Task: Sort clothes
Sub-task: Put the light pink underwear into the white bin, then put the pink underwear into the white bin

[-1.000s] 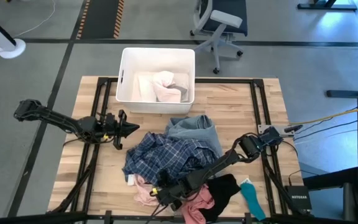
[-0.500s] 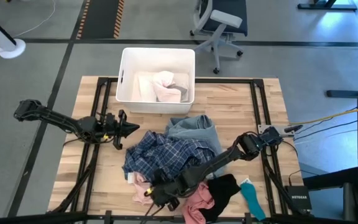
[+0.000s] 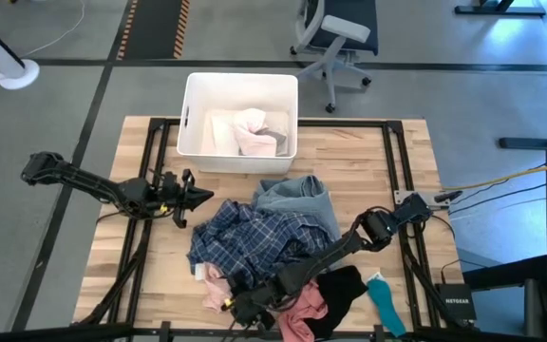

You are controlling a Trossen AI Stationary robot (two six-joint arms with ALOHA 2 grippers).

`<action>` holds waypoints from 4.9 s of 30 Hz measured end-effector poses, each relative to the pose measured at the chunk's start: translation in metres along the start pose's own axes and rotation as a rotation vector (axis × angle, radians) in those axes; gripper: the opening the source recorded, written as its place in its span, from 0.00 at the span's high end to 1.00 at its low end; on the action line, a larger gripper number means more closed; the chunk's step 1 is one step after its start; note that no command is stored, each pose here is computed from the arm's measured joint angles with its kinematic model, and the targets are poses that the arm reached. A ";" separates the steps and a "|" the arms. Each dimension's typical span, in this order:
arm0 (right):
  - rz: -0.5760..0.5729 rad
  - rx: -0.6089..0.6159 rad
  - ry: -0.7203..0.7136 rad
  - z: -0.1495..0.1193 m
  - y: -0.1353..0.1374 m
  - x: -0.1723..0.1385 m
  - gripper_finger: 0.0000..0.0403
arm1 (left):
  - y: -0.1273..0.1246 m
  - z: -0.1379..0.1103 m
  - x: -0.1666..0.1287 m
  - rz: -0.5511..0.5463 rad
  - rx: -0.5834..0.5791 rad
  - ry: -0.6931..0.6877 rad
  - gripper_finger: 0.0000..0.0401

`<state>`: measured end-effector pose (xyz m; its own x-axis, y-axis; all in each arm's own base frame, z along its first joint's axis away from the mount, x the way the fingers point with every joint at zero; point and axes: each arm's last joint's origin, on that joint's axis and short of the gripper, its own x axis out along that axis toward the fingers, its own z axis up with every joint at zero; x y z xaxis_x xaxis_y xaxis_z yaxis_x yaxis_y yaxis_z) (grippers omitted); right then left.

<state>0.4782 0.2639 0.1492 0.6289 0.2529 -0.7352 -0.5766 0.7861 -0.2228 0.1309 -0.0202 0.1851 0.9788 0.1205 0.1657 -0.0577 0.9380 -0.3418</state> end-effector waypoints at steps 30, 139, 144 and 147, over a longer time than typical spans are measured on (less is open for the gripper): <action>-0.130 -0.155 0.110 -0.003 -0.003 -0.005 0.90 | 0.001 -0.002 0.000 0.007 0.009 0.022 1.00; -0.760 0.328 0.441 -0.100 -0.290 -0.344 0.34 | 0.002 -0.012 -0.001 -0.020 0.061 0.129 1.00; -0.748 0.293 0.428 -0.093 -0.287 -0.349 0.34 | 0.002 -0.012 -0.001 -0.020 0.071 0.133 1.00; -0.718 0.259 0.413 -0.084 -0.281 -0.358 0.34 | 0.002 -0.012 -0.001 -0.019 0.073 0.135 1.00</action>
<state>0.3714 -0.0951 0.4213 0.5261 -0.5395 -0.6574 0.0561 0.7933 -0.6062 0.1321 -0.0223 0.1729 0.9971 0.0624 0.0436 -0.0483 0.9613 -0.2711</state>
